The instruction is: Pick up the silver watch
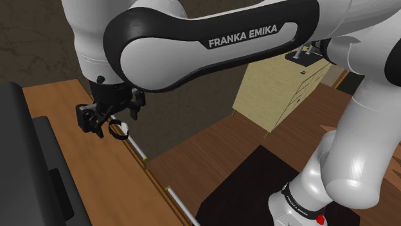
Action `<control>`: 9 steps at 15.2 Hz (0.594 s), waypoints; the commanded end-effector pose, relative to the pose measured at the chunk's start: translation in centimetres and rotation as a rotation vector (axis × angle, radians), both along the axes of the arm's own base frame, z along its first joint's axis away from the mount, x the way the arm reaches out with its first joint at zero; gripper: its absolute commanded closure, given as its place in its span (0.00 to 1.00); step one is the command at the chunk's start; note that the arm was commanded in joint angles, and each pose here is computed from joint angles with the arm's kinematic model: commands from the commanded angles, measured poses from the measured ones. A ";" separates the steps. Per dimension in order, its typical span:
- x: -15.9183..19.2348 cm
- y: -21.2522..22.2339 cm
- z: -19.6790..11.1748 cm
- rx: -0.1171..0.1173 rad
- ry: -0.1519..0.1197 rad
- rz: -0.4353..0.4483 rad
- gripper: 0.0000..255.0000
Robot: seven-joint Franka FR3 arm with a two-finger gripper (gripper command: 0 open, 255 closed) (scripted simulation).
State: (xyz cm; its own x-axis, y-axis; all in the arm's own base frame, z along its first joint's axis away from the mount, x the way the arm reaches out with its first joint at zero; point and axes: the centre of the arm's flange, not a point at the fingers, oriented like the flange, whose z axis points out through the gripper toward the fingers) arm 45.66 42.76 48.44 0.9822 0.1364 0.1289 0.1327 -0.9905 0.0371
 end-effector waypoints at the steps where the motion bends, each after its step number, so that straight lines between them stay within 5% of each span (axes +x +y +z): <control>1: 0.1 0.1 -1.0 0.000 -0.001 0.000 0.00; 4: 0.1 0.1 -1.9 0.000 -0.001 0.000 0.00; 5: 0.1 0.1 -1.9 0.000 0.000 0.000 1.00; 9: 0.1 0.2 -1.8 0.000 0.000 0.000 1.00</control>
State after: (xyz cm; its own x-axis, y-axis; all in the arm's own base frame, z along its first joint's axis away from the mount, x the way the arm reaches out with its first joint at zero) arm 45.66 43.02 46.91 0.9813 0.1369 0.1355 0.1336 -0.9905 0.0331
